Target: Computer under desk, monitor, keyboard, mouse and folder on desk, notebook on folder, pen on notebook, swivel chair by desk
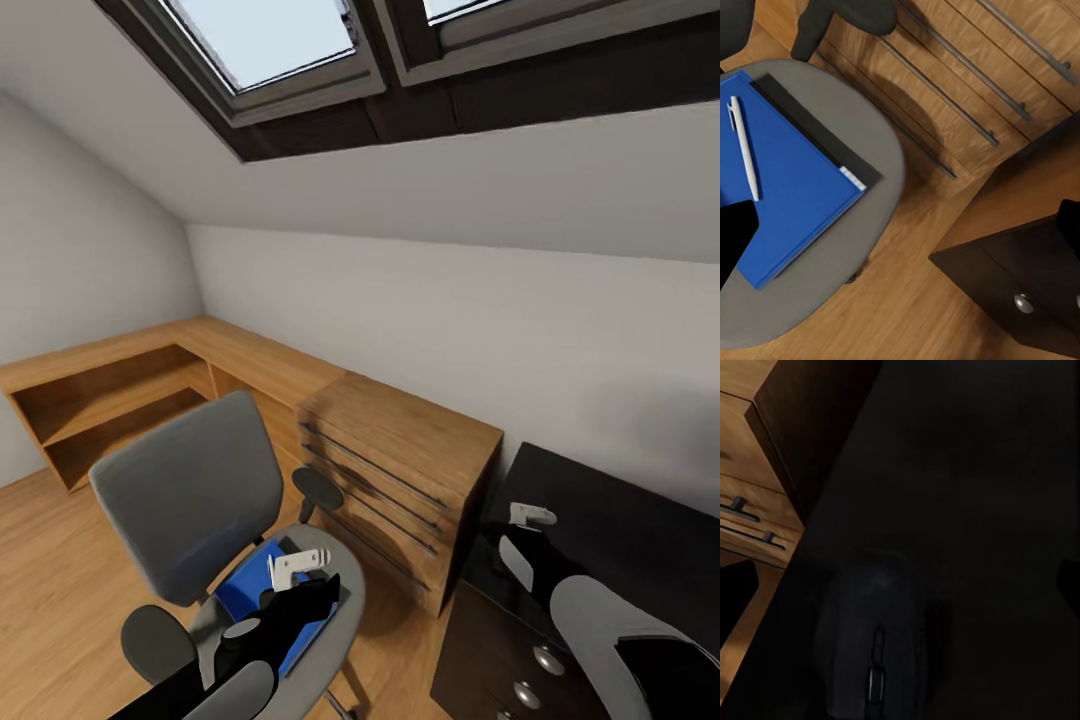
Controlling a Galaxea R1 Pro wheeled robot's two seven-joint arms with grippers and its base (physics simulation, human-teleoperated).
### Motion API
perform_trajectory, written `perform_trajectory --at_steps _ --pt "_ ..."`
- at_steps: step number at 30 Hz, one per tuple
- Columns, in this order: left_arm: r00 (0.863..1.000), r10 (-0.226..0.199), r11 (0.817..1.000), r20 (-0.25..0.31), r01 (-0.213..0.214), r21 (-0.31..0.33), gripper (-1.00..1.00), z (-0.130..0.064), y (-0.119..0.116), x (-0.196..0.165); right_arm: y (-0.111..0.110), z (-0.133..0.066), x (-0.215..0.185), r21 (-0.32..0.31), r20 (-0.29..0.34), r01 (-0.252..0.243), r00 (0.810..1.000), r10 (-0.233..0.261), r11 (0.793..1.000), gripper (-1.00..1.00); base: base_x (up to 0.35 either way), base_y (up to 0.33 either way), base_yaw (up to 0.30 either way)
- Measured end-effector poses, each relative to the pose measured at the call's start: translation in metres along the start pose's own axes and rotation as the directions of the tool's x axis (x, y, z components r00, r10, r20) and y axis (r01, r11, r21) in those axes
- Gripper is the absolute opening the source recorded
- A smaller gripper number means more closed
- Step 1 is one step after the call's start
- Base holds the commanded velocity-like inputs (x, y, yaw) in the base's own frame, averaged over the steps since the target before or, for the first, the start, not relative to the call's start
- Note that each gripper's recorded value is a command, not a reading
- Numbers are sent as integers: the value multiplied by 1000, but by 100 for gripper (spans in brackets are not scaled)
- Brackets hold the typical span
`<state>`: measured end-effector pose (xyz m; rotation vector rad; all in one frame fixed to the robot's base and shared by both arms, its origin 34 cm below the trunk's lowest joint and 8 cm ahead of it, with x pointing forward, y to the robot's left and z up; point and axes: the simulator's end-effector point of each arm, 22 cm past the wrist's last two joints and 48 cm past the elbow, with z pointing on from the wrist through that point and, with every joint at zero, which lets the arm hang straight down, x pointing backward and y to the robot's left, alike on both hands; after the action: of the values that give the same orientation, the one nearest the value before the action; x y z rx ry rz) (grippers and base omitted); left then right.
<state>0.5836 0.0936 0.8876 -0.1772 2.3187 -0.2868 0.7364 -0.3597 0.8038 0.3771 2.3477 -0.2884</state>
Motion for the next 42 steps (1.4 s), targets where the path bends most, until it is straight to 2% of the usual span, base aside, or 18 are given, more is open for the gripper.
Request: perform_trajectory --at_steps 19,42 --pt "1000 1 1000 0 -1 1 100 18 6 14 -1 20 31 6 -55 12 998 -12 1000 100 0 0 0" --pt "1000 1 1000 1 -1 2 100 39 13 33 4 42 50 4 -57 17 998 -17 1000 100 0 0 0"
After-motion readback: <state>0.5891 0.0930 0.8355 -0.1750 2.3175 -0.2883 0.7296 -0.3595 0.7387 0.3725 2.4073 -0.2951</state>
